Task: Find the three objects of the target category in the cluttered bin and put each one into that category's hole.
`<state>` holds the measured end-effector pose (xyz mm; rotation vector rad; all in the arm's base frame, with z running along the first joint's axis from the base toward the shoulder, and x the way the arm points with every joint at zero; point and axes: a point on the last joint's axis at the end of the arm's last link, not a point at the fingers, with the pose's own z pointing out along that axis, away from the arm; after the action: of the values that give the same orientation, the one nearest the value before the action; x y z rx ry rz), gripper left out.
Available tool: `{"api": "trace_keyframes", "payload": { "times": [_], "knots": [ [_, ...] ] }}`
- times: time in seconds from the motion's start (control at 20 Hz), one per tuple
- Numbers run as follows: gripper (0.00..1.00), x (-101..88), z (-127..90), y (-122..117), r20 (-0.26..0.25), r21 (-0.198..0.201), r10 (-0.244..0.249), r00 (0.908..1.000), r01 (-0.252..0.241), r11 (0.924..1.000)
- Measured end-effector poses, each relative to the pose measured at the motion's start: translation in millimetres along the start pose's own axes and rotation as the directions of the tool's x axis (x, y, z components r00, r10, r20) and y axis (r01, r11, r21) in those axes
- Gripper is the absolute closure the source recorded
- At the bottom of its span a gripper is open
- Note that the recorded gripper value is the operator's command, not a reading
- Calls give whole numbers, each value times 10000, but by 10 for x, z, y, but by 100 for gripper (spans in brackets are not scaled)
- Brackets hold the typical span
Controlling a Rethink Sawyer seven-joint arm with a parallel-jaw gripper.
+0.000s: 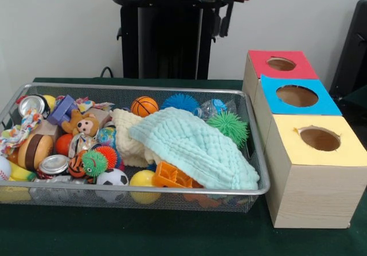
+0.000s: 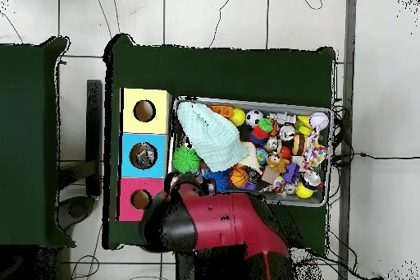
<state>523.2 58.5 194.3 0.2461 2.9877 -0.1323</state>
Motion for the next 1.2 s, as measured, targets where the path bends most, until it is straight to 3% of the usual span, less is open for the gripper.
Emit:
{"api": "trace_keyframes", "payload": {
  "times": [0.3, 0.5, 0.8, 1.0, 1.2],
  "knots": [
    [100, 150, -156, -454, -202, 266, 786, 9967, -780, 9966],
    [100, 228, -225, -564, -437, 437, 911, 9949, -892, 9951],
    [100, 454, -121, -362, -652, 668, -372, 9972, 416, 9969],
    [100, 620, -37, -196, -957, 597, -993, 9904, 1053, 9926],
    [100, 857, 87, -11, -1339, 517, -1841, 9737, 1924, 9800]
  ]
}}
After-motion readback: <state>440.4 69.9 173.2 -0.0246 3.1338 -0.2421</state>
